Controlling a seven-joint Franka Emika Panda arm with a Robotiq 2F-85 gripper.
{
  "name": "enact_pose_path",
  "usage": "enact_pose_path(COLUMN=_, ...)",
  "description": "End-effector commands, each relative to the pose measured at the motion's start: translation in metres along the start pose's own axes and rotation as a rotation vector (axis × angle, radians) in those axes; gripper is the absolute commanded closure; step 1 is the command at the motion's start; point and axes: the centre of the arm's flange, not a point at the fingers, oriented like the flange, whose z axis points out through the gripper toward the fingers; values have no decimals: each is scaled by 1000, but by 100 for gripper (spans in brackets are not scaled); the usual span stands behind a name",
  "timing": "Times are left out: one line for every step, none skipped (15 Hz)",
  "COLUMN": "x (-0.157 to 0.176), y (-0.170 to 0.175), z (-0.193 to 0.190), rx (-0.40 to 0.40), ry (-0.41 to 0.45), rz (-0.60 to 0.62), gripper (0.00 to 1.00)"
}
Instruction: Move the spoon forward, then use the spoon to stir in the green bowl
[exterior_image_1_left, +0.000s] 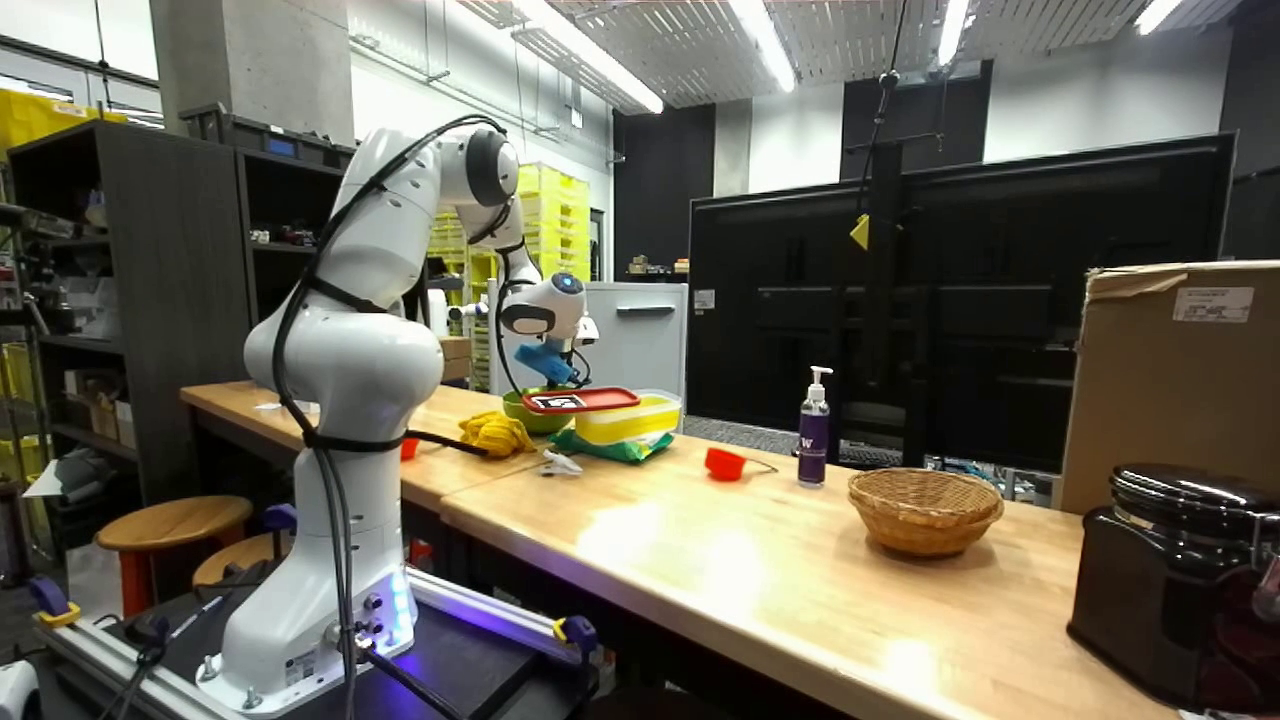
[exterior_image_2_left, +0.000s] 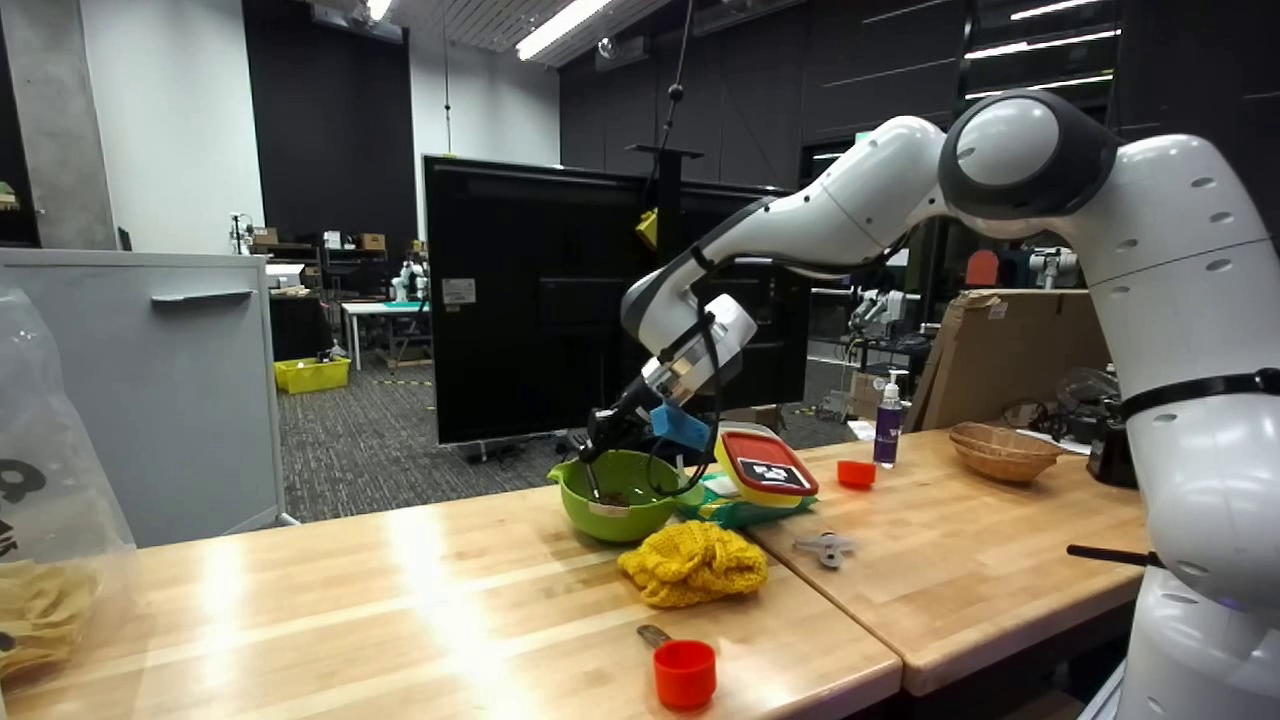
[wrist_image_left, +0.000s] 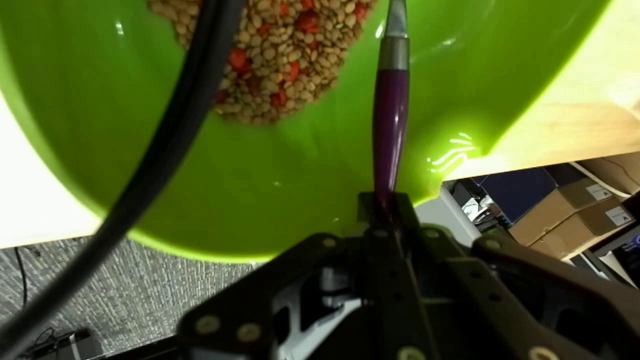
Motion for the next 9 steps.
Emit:
enact_pose_path(x=-25, y=1, z=-8, rx=-23, ry=-31, rz=4, gripper=99)
enact_pose_path(x=-25, y=2, z=-11, rx=-29, ry=-41, rz=7, gripper=99)
enact_pose_path(x=-25, y=1, z=-12, rx=-31, ry=-47, rz=6, gripper=99)
enact_pose_path(x=-24, y=1, z=-12, rx=-34, ry=-53, rz=4, gripper=99)
enact_pose_path(x=-18, y=14, z=-27, rx=-37, ry=-63, rz=2, gripper=99)
enact_pose_path(x=-15, y=18, z=-32, rx=-39, ry=-75, rz=-2, gripper=99)
enact_pose_path(x=-12, y=22, z=-34, rx=-41, ry=-92, rz=-4, gripper=99)
enact_pose_path(x=-11, y=27, z=-38, rx=-42, ry=-107, rz=-5, gripper=99)
enact_pose_path(x=-6, y=34, z=-41, rx=-41, ry=-124, rz=-7, gripper=99)
